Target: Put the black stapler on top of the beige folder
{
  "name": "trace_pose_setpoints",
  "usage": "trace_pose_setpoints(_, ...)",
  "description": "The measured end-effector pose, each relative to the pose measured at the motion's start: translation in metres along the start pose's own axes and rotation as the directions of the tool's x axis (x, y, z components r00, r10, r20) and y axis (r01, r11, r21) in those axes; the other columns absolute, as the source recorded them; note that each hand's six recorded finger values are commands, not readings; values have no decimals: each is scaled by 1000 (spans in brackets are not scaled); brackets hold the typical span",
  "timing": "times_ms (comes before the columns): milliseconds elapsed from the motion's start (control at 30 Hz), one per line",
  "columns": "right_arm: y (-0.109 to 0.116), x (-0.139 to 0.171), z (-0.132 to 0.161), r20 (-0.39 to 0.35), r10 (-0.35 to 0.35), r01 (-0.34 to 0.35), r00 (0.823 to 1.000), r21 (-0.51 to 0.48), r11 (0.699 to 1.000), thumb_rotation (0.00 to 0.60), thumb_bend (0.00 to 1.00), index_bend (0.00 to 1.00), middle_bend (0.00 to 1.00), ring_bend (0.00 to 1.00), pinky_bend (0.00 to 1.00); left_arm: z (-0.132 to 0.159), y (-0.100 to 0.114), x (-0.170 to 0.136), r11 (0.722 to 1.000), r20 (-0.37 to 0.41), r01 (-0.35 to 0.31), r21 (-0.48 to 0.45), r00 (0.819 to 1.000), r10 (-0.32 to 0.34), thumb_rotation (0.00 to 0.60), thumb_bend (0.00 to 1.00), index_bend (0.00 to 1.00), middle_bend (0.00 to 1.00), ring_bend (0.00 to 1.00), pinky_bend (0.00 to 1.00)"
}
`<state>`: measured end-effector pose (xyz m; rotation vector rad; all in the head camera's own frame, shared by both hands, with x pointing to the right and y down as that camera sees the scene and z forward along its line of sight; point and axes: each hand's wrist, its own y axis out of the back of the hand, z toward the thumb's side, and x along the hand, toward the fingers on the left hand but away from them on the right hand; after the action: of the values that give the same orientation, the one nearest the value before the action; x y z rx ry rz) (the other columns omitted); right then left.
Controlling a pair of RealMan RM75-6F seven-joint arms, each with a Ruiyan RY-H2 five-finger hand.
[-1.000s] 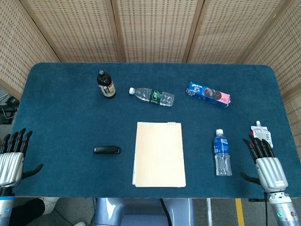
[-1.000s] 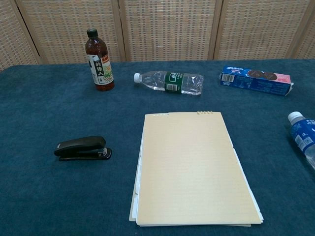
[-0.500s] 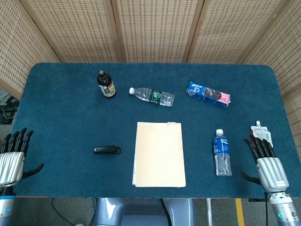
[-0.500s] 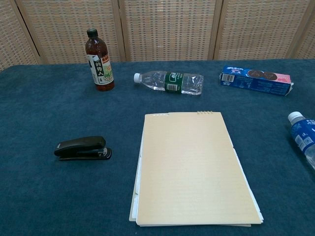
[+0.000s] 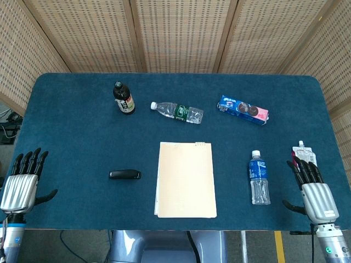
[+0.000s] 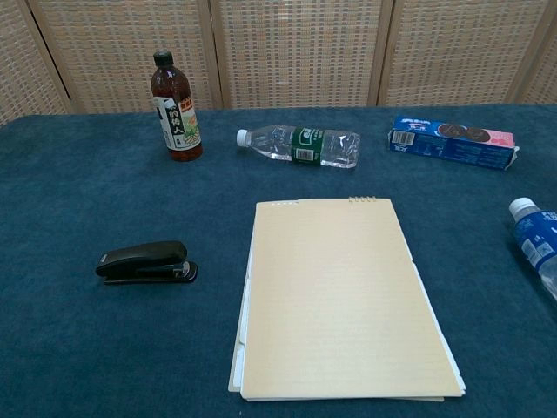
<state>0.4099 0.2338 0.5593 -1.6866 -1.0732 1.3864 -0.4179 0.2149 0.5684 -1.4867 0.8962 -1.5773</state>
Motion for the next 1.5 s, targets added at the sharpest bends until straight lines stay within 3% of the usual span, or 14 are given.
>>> trace_pose_setpoints(400, 0, 0, -1, 2, 2, -2, 1000, -4, 1000, 600, 116, 31, 0, 0, 0, 38, -11, 43, 996, 69, 90, 20, 993, -91, 600, 112, 0, 0, 0, 0)
trace_pose_setpoints(533, 2, -1, -2, 7, -1, 1, 1000, -10, 1000, 600, 116, 35, 0, 0, 0, 60, -22, 59, 989, 105, 148, 21, 983, -149, 600, 112, 45, 0, 0, 14)
trace_pose_setpoints(767, 2, -1, -4, 12, 2, -2, 1000, -18, 1000, 600, 116, 46, 0, 0, 0, 98, -35, 77, 983, 153, 182, 40, 971, -186, 600, 115, 102, 0, 2, 87)
trace_pose_setpoints(1033, 2, -2, -6, 18, 8, -7, 1000, -25, 1000, 600, 116, 62, 0, 0, 0, 138, -55, 88, 975, 188, 220, 37, 956, -223, 600, 116, 165, 7, 85, 169)
trace_pose_setpoints(1500, 5, -3, -9, 24, 5, -4, 1000, -44, 999, 600, 116, 69, 0, 0, 0, 193, -85, 94, 965, 214, 259, 30, 942, -259, 600, 164, 334, 158, 231, 283)
